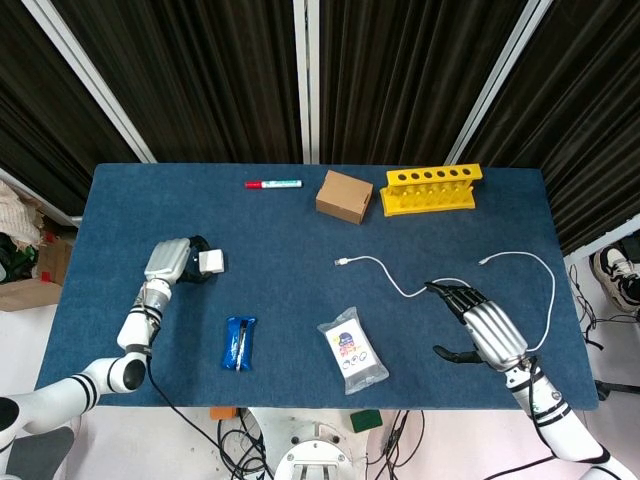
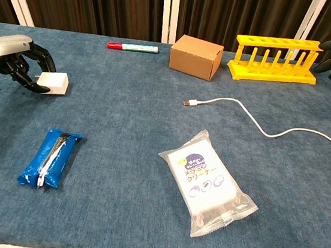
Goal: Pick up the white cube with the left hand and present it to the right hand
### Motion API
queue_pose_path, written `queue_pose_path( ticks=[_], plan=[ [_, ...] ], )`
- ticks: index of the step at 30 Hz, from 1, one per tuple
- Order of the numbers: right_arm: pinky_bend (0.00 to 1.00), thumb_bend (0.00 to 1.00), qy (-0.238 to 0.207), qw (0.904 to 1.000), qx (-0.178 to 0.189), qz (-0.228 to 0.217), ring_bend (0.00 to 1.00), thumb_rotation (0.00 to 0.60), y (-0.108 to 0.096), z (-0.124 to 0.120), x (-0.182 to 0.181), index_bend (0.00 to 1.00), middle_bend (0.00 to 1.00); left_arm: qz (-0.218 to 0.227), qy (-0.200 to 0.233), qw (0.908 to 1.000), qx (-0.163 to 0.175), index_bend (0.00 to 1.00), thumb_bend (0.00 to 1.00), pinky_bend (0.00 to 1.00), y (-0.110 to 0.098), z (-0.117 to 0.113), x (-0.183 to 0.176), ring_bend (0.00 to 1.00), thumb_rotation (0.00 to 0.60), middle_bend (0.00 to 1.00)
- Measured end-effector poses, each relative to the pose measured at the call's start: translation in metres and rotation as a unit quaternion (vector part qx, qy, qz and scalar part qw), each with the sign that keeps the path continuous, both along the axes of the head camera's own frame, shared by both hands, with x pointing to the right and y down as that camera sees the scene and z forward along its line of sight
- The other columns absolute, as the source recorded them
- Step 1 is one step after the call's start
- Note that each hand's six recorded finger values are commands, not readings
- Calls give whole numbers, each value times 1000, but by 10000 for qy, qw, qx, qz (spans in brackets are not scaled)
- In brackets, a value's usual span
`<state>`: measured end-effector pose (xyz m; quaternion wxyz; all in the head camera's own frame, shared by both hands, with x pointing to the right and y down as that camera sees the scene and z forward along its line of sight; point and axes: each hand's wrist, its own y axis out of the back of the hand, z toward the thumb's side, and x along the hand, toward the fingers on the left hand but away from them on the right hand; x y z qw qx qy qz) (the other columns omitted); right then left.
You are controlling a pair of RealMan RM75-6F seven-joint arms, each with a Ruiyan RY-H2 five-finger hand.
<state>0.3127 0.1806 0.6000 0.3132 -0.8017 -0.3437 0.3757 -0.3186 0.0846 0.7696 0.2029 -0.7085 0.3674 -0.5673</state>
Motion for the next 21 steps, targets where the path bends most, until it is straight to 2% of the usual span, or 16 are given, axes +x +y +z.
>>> queue_pose_path(
  ticks=[6,11,18,21],
  plan=[
    [311,176,-3,9998,120,126,245,600,-9,-5,2,161,250,93,291,9983,499,611,368,1000,-5,-12,9,780,600,581],
    [424,185,197,9998,59,78,323,600,-21,0,-1,191,306,243,642,9944,809,611,369,1000,-8,-28,20,780,600,580],
    [537,225,591,9981,-14,-159,426,600,-60,15,-29,249,393,432,975,9917,716,611,365,1000,0,-42,40,778,600,572],
    [589,298,788,9964,-22,-296,460,600,-81,26,-49,317,426,538,998,9912,686,611,366,1000,4,-46,47,778,600,570]
  ],
)
